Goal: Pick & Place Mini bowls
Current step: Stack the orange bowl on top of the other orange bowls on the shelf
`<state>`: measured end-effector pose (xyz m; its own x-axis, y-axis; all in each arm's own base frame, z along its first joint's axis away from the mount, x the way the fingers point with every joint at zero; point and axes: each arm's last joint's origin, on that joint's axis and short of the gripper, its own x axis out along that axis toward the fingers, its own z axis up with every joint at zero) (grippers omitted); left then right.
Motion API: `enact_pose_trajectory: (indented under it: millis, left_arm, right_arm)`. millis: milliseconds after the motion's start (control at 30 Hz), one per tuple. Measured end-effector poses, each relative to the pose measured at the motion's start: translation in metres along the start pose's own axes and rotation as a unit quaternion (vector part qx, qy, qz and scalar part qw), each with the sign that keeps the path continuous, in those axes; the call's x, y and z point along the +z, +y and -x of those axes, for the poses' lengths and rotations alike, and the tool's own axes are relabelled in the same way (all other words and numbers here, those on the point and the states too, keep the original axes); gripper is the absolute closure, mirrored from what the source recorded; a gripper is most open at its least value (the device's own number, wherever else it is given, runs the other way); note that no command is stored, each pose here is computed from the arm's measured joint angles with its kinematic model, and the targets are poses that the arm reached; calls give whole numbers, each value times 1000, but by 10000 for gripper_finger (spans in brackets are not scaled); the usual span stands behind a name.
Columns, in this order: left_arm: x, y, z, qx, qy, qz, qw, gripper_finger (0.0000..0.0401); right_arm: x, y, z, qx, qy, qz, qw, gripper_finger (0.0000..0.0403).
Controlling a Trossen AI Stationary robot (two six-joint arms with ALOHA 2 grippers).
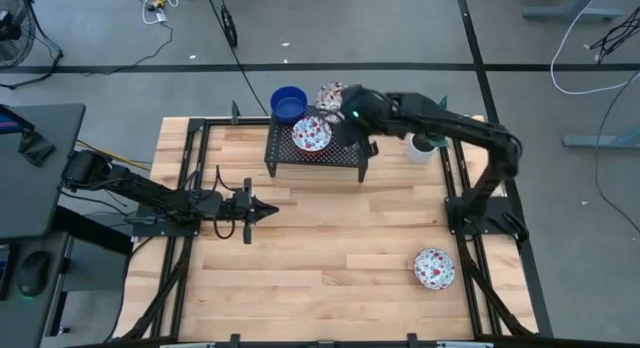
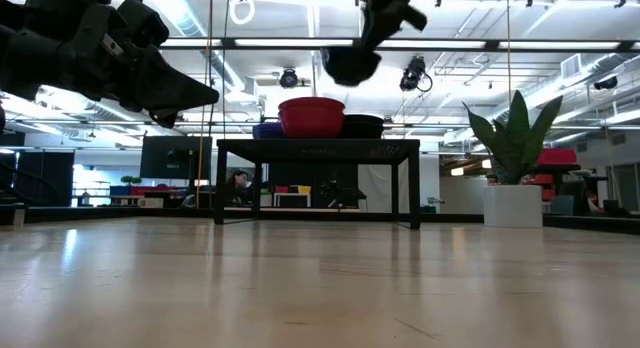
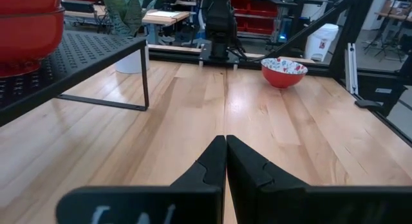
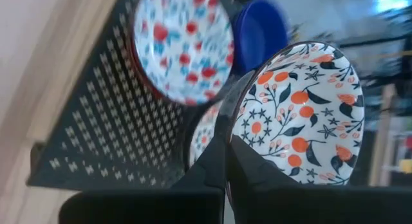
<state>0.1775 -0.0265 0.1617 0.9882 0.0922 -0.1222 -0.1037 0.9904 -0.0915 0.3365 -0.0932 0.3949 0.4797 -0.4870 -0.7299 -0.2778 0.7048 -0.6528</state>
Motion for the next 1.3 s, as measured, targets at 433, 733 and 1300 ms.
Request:
enact_pose_trajectory:
  millis: [433,733,1300]
  left_arm:
    - [-1,0,0,0,6,-2,1000,387]
    - [-1,0,0,0,6,7,1000,387]
    - [-1,0,0,0,6,7,1000,387]
  right_arm:
    - [-27,-17,-40,65,30,-56,996,403]
    - [-38,-15,-66,67,28,-74,995,403]
    - [-50,-22,-75,75,15,-100,992,399]
